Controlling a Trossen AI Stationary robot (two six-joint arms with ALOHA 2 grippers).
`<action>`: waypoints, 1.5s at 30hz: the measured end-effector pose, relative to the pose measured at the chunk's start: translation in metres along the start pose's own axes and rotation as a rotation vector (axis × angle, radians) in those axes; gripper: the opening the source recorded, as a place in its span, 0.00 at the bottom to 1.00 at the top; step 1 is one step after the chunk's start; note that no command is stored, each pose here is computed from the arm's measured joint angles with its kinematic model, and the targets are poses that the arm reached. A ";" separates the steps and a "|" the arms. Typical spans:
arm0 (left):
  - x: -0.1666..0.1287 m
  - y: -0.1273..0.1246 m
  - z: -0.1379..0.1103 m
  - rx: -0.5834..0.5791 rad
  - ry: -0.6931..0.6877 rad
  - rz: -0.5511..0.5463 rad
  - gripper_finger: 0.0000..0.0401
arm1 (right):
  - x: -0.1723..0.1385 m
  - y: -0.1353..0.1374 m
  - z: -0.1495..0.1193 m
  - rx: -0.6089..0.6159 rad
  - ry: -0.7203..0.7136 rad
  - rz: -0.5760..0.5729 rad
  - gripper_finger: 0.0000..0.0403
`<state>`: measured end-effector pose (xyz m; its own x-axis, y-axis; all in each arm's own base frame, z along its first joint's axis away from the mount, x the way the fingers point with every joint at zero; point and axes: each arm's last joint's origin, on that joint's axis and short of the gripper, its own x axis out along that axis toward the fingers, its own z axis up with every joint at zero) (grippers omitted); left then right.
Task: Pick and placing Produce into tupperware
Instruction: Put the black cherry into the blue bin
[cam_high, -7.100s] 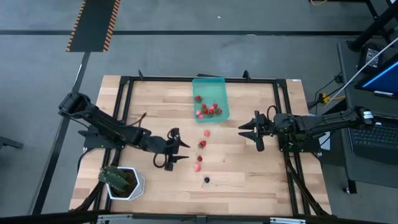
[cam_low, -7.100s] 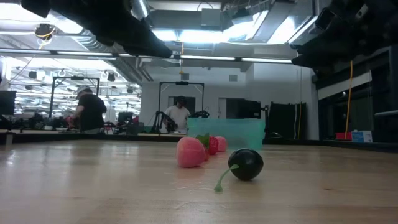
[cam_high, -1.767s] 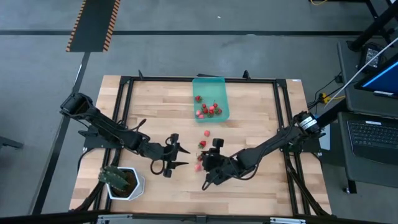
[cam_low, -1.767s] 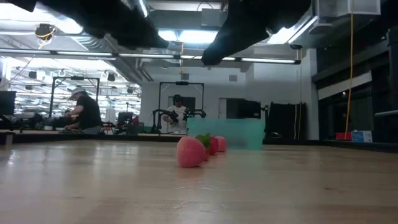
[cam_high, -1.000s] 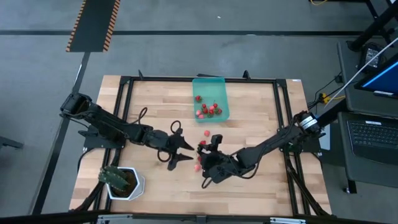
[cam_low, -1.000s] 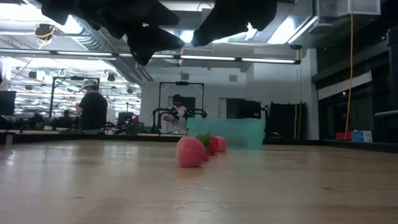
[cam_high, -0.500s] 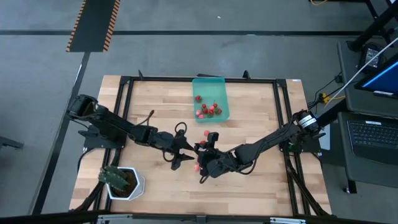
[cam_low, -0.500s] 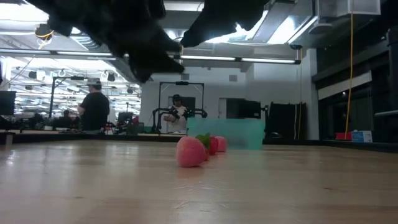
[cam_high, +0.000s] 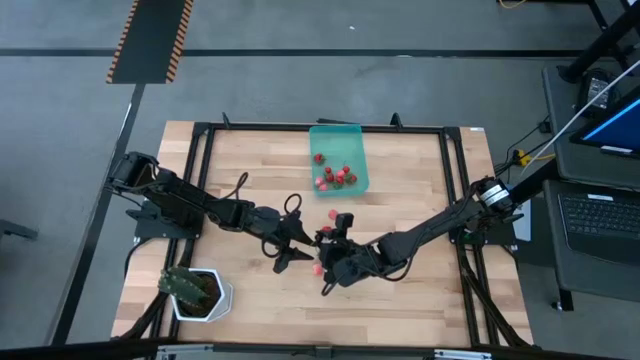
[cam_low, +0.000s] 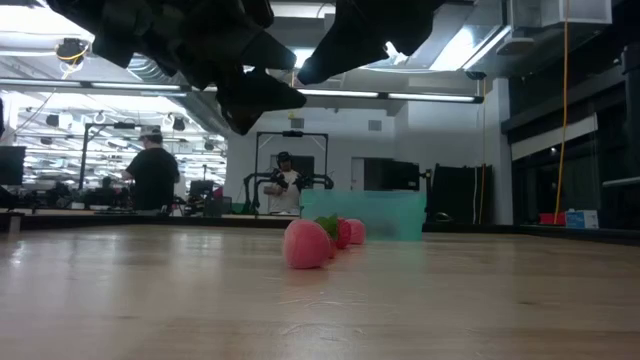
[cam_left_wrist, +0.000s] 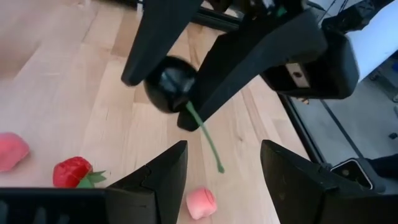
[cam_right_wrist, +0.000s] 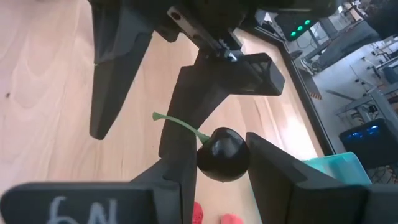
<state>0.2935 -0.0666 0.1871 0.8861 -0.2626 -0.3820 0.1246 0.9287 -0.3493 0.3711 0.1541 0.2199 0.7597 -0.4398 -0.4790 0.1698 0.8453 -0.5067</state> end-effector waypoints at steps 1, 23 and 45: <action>0.000 0.000 0.000 0.000 0.002 0.001 0.48 | 0.000 0.000 -0.001 0.000 0.001 0.000 0.29; -0.001 0.007 0.003 0.022 -0.028 0.068 0.01 | 0.001 0.001 -0.002 0.015 0.008 0.020 0.29; -0.002 0.008 0.001 0.074 0.002 0.085 0.00 | 0.001 0.001 -0.003 0.020 0.011 0.021 0.65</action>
<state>0.2934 -0.0588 0.1856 0.8940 -0.1825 -0.4093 0.0818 0.9644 -0.2514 0.3700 0.1540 0.2167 0.7563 -0.4254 -0.4970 0.1669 0.8600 -0.4822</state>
